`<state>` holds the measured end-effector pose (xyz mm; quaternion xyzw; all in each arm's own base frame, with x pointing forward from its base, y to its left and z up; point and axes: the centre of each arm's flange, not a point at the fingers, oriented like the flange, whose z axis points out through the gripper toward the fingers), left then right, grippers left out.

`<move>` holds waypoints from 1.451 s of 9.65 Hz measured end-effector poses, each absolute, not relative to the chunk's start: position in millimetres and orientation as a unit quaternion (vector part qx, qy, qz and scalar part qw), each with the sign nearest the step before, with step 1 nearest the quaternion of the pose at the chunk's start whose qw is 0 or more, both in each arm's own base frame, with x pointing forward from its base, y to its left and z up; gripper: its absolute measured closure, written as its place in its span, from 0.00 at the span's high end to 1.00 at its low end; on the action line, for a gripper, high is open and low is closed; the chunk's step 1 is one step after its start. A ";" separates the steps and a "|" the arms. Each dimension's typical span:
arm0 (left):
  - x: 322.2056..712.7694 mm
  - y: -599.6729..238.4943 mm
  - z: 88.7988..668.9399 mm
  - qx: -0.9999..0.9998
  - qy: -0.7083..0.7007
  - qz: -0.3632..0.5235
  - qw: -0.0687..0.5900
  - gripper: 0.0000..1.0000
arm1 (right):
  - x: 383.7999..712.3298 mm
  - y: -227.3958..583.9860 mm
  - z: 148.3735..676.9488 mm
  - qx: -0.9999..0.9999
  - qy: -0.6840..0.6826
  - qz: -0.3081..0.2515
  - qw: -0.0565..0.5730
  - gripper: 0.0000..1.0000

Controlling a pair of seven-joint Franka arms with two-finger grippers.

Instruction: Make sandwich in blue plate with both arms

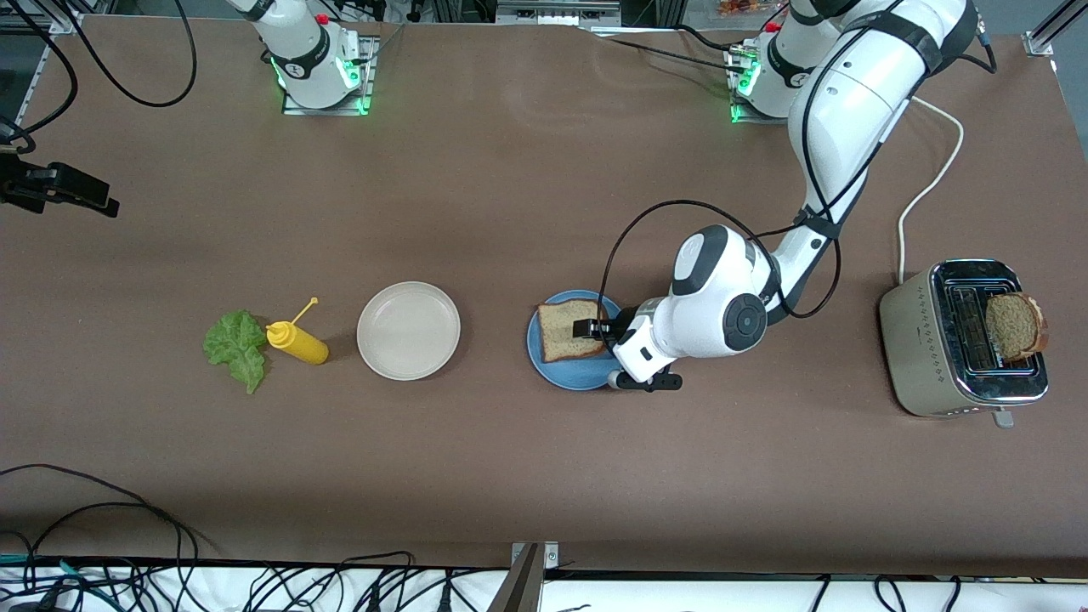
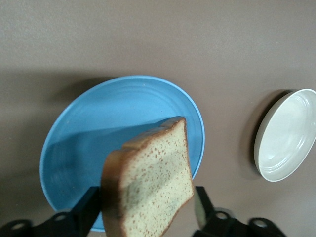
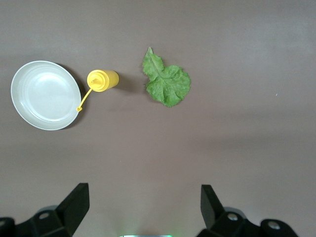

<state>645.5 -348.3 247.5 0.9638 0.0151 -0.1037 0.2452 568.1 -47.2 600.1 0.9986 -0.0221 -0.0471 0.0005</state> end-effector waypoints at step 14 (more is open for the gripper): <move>658.9 -264.0 380.6 0.990 -0.046 -0.072 0.112 1.00 | 563.0 -63.8 600.9 0.998 -0.032 -0.056 0.000 1.00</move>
